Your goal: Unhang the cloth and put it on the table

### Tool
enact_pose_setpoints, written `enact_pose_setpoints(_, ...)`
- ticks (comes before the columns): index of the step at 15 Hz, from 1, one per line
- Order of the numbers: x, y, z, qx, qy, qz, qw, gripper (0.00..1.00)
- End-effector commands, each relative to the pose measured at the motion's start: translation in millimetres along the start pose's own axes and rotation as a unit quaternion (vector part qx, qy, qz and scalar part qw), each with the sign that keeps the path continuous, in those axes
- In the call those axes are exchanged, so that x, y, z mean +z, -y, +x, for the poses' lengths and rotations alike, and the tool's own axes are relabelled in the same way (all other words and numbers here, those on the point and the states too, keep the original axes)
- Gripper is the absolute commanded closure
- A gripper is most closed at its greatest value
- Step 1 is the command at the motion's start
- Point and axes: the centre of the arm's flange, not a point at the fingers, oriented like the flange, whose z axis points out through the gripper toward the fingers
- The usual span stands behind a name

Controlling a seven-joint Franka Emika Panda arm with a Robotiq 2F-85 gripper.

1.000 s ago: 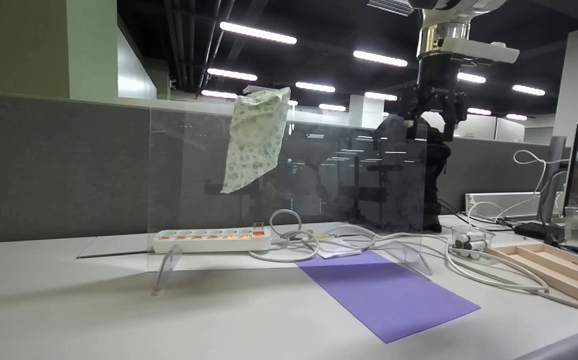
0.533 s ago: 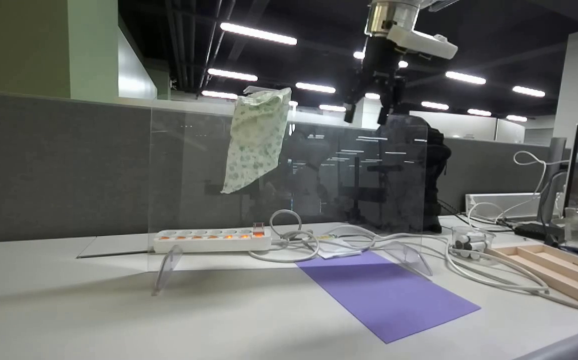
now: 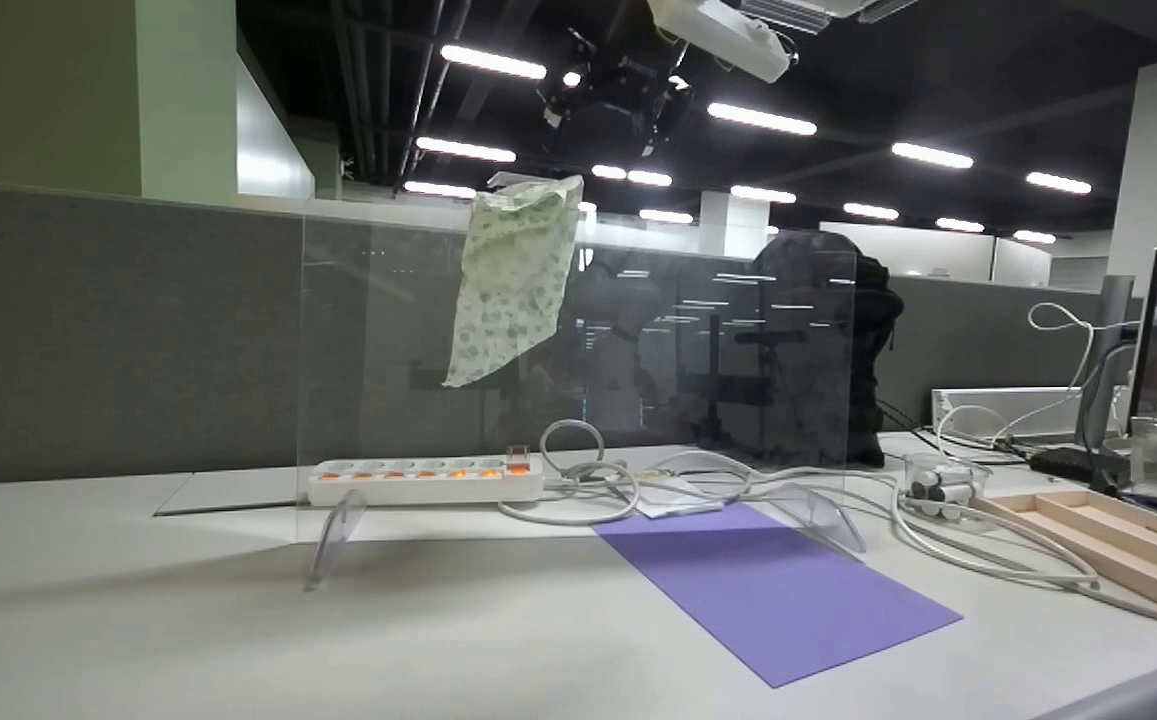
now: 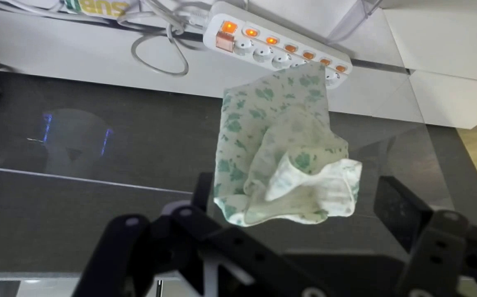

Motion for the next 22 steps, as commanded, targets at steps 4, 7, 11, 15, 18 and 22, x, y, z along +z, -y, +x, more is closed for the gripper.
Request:
enact_pose_setpoints(4, 2.7, -1.3, 1.1, -0.003, -0.006, 0.000, 1.0000, 0.00)
enact_pose_setpoints(7, 13.8, 4.8, 7.6, -0.017, -0.047, 0.014, 0.9986, 0.00)
enact_pose_setpoints(11, 31.7, 21.1, 9.9, -0.042, -0.084, 0.028, 0.9952, 0.00)
enact_pose_setpoints(15, 46.2, 30.6, 6.4, -0.030, -0.079, 0.033, 0.9959, 0.00)
enact_pose_setpoints(18, 47.9, 21.2, 7.8, -0.005, -0.080, 0.030, 0.9964, 0.00)
enact_pose_setpoints(22, 46.9, 7.3, 10.1, 0.015, -0.081, 0.018, 0.9964, 0.00)
